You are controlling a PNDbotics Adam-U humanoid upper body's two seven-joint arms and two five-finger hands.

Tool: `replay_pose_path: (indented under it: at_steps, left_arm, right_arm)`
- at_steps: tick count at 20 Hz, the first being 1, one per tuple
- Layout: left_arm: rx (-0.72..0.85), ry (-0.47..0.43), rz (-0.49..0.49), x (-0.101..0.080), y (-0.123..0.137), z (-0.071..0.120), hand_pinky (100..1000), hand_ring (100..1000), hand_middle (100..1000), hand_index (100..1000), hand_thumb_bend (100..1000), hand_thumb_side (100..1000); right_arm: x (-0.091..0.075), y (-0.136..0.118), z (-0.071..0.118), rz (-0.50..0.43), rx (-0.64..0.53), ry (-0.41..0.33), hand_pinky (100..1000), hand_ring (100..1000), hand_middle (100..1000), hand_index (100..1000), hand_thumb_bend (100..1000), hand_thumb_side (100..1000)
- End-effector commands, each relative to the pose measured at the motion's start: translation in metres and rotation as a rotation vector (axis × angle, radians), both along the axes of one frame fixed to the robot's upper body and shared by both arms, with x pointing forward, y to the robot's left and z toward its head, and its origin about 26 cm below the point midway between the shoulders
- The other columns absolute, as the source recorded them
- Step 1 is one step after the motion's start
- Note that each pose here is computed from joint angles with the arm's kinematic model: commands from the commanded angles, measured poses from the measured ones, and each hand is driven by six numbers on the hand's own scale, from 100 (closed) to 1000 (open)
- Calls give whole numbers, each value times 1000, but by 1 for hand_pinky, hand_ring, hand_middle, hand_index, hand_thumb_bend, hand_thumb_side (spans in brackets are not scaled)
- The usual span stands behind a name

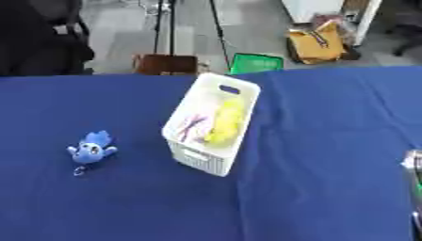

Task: Pick up objects on the table and place them in the box.

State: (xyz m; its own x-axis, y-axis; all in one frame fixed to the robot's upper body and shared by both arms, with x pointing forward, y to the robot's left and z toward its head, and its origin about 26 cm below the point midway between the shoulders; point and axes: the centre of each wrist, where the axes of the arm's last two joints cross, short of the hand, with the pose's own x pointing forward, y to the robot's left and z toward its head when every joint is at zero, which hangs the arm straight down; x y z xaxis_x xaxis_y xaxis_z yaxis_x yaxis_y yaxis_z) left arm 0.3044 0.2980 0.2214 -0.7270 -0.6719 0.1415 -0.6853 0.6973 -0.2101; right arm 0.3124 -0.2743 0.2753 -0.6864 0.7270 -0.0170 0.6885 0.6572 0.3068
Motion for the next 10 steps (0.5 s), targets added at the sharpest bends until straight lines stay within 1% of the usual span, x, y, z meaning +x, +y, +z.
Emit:
replay_pose_path:
  at_steps: [1,10]
  left_arm:
    - [-14,-229,-56,-4,3,8,708,761,773,857,100,807]
    - [-15,-228,-56,-4,3,7,708,761,772,856,100,808]
  right_arm:
    - [-4,-2,8,0,-11,-51,775,754,711,813,100,943]
    - [-4,-3,8,-3,-10,-51,775,753,710,811,100,941]
